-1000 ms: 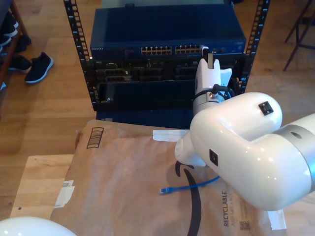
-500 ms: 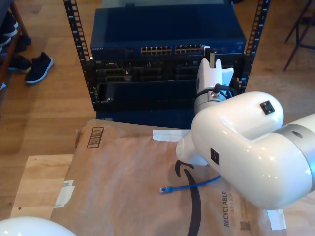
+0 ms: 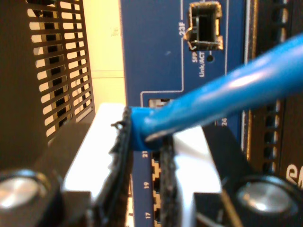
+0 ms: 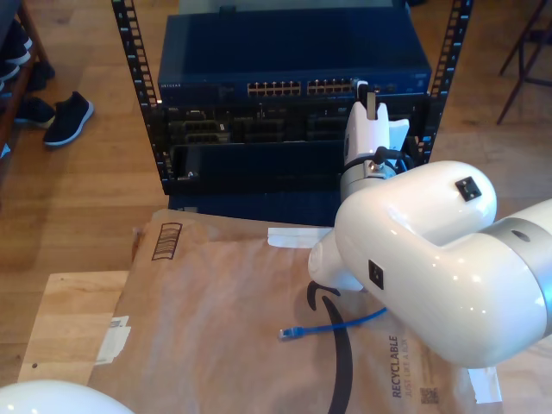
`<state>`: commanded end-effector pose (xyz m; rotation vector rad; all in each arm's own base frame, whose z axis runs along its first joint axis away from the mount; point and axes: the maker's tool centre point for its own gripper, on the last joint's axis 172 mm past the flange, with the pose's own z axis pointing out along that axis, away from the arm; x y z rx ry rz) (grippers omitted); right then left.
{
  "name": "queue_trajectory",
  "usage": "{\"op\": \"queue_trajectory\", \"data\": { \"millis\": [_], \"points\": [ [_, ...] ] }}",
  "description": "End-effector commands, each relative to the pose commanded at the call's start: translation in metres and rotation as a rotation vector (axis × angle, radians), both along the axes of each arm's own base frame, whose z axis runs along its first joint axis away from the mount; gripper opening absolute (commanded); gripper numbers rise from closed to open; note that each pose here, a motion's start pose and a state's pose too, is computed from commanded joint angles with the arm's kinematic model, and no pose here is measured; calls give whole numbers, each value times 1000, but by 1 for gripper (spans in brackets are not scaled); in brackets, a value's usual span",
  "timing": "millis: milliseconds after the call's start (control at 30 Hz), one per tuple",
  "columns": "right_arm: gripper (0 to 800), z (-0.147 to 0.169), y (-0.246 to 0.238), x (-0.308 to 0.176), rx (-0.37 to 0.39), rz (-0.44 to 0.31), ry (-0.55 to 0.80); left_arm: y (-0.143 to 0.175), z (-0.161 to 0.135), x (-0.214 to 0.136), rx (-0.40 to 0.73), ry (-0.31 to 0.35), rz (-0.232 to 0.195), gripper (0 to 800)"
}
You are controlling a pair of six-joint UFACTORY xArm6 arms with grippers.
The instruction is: Grab the cable and plug it in
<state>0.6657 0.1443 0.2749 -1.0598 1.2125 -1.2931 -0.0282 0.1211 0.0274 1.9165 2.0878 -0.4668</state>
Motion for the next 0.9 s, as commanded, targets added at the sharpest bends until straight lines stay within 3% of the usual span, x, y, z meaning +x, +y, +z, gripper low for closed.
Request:
{"op": "queue_trajectory", "data": {
  "millis": [900],
  "points": [
    [0,-7,5,7,7,10,26,0,0,0,0,0,0,800]
  ]
}}
